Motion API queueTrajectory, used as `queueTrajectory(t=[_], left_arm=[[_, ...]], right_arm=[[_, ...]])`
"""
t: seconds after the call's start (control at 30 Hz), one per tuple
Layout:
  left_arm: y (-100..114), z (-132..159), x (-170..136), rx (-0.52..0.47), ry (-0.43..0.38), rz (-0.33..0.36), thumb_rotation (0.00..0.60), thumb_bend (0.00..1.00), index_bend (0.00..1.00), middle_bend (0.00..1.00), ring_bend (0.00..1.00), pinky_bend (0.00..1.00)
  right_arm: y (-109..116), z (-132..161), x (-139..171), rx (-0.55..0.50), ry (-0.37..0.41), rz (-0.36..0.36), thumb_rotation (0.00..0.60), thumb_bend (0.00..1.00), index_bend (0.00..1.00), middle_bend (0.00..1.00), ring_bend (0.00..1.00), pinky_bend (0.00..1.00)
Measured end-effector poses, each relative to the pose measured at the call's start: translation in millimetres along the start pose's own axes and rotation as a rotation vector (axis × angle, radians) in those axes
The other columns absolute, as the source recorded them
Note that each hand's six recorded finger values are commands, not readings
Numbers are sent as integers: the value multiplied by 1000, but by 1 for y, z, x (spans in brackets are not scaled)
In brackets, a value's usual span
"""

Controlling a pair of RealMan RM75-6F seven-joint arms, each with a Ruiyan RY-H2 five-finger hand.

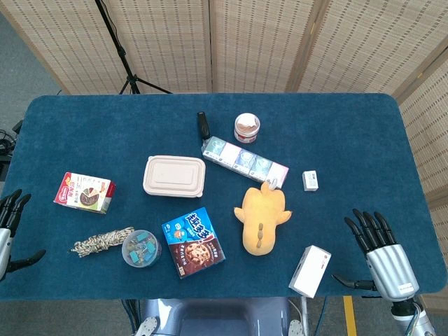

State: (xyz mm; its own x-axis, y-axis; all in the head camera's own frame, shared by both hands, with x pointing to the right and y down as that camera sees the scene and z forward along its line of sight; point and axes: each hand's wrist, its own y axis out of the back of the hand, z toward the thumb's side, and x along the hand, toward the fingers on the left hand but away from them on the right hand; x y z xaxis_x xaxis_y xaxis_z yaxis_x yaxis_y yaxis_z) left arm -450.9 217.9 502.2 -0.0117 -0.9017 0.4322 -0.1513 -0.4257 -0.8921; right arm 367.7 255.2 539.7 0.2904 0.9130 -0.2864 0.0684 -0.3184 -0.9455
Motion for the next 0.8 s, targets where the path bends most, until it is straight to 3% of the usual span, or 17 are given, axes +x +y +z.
queueTrajectory(t=[0.37,0.8], left_arm=[[1,-1,0,-8,-3,2,600,0,0,0,0,0],[-3,-3,8,4,29,-10,600,0,0,0,0,0]], right_arm=[[-14,11,-3,-70,88,69,0,0,0,0,0,0],[-47,60,-58,-130,402,282,0,0,0,0,0,0]])
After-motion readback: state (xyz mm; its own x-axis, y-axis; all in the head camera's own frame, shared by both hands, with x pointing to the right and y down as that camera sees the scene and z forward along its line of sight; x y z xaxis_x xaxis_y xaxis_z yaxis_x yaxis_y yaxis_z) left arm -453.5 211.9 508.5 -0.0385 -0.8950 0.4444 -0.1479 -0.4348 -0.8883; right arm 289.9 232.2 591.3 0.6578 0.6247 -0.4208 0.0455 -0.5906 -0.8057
